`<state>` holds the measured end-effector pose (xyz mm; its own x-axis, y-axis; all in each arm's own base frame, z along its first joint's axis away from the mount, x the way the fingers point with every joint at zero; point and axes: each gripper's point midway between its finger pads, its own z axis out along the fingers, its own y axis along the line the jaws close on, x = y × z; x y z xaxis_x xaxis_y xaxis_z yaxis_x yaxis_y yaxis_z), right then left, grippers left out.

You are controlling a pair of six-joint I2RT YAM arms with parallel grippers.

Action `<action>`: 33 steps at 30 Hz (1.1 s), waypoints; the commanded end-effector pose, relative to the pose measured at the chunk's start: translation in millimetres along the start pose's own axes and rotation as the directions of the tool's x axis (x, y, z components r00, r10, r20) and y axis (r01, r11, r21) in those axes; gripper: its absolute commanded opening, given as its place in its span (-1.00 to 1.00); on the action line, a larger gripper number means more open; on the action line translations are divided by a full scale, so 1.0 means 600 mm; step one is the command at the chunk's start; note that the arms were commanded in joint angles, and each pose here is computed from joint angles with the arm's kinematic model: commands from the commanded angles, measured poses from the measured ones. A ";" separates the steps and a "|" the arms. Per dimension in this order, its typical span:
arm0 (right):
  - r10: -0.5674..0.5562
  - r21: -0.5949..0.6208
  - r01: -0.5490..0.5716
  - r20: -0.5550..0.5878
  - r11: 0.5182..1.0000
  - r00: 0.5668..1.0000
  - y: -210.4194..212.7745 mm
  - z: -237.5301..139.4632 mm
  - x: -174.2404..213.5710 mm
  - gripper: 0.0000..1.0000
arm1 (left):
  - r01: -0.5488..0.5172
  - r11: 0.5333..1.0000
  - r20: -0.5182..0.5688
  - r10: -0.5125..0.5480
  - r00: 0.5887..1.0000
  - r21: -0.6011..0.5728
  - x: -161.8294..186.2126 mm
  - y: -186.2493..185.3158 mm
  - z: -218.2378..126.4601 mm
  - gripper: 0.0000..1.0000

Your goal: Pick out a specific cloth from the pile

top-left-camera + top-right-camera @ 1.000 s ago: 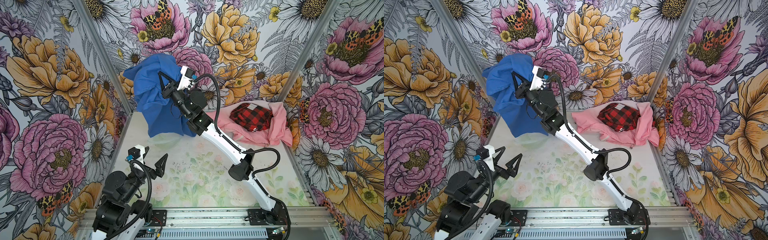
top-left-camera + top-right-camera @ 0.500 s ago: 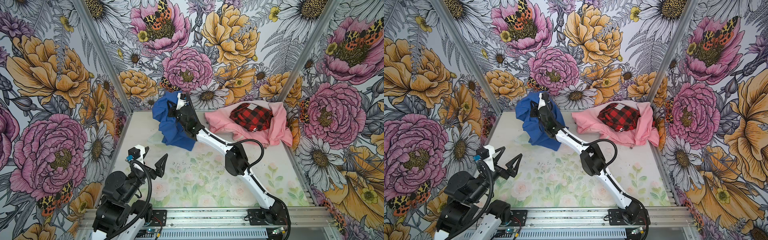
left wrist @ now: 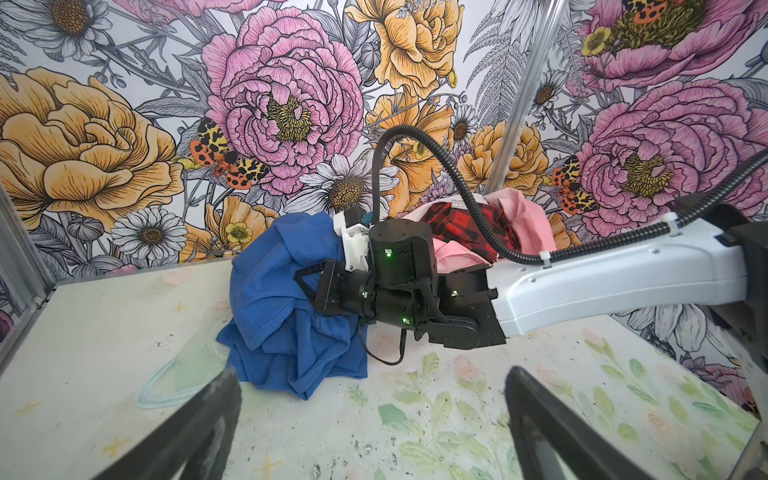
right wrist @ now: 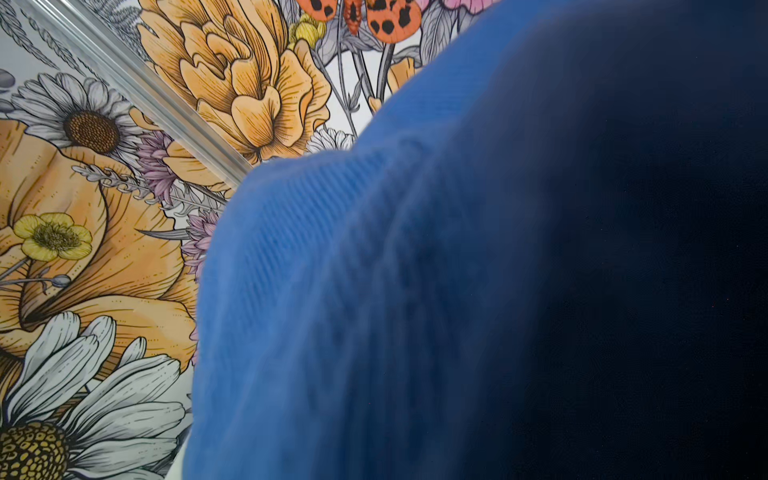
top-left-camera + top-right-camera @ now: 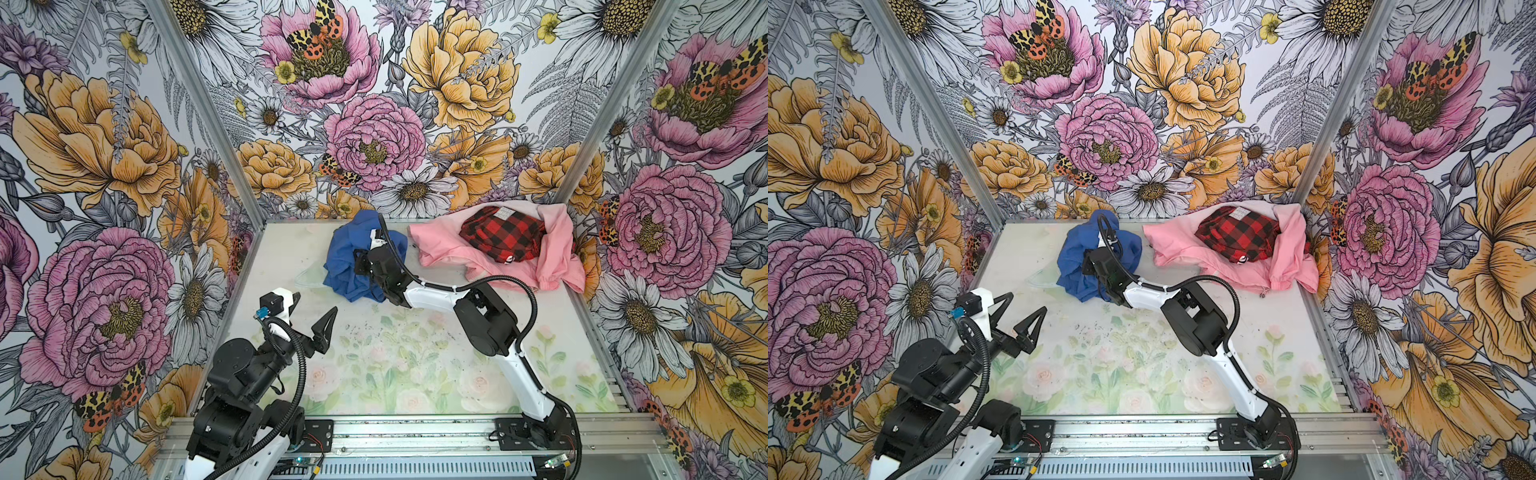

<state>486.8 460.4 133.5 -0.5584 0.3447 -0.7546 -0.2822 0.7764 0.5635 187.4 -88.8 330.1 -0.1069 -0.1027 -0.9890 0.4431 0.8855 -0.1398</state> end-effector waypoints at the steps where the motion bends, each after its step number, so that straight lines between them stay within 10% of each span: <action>1: 0.037 0.127 -0.018 -0.145 0.992 0.989 -0.019 -0.023 0.005 -1.00 | -0.008 1.000 0.001 0.008 1.000 0.025 0.001 -0.006 0.004 0.98; 19: -0.009 0.247 0.196 -0.601 0.949 0.799 -0.162 -0.014 0.133 -1.00 | 0.014 0.998 -0.024 -0.013 1.000 0.065 0.006 -0.009 0.019 0.98; 33: -0.054 -0.015 0.064 -0.740 0.998 0.671 -0.105 0.038 0.217 -1.00 | 0.018 0.996 -0.002 -0.018 1.000 0.083 0.001 -0.012 0.017 0.98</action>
<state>499.6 452.8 58.3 -0.8823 -0.0538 -0.4676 -0.3003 0.8294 0.4711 196.0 -96.3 327.1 -0.1338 -0.1051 -0.9854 0.4883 0.8583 -0.1579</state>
